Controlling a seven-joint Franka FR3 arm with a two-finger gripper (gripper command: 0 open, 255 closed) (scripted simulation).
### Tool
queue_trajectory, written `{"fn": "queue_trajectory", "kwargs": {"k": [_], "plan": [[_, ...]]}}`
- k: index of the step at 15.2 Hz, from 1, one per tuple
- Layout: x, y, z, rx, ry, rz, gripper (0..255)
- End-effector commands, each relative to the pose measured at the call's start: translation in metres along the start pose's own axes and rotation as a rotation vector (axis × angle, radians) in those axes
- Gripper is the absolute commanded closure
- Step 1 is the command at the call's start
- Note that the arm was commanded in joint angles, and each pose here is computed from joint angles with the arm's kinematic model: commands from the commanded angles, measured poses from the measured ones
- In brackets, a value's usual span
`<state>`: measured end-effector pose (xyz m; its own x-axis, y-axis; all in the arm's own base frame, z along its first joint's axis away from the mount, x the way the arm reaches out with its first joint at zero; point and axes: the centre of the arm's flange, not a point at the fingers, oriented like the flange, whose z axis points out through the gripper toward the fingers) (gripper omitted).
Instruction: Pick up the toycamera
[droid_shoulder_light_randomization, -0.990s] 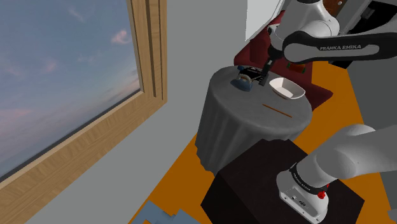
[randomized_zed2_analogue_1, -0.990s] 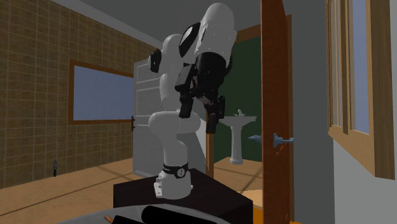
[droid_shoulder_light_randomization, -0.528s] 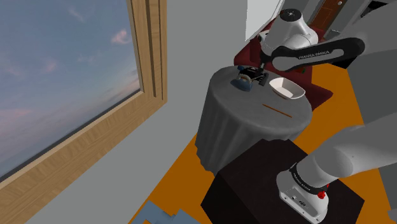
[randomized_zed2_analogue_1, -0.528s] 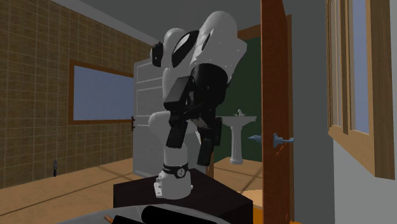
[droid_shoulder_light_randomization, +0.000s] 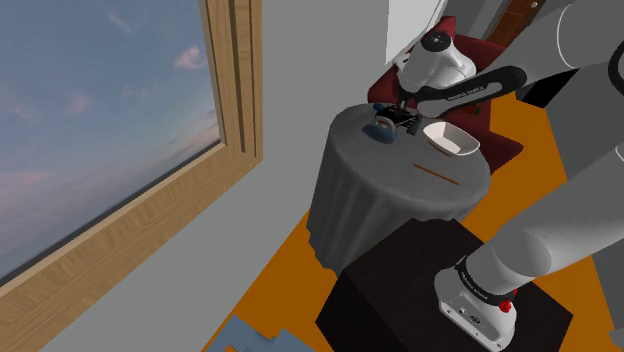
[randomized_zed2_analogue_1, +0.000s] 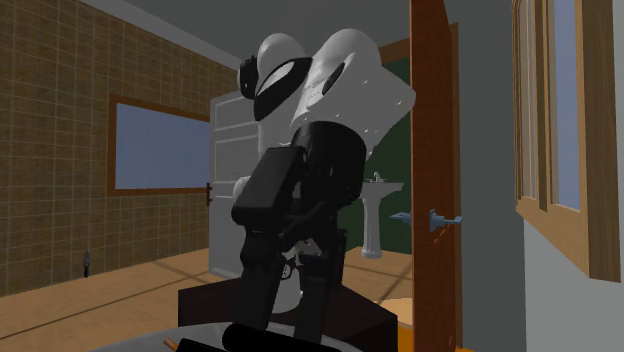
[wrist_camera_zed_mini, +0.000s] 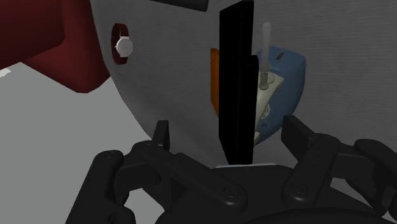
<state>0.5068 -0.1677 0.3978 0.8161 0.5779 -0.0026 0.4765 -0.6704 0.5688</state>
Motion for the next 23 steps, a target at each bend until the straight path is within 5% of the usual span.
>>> {"fn": "queue_trajectory", "kwargs": {"k": [1, 7, 8, 17, 23], "plan": [[0.001, -0.004, 0.01, -0.003, 0.001, -0.004, 0], [0.001, -0.018, 0.03, -0.003, 0.001, -0.004, 0], [0.001, -0.017, 0.03, -0.003, 0.001, -0.004, 255], [0.001, -0.018, 0.03, -0.003, 0.001, -0.004, 255], [0.001, 0.0, 0.004, -0.003, 0.001, -0.004, 255]]}}
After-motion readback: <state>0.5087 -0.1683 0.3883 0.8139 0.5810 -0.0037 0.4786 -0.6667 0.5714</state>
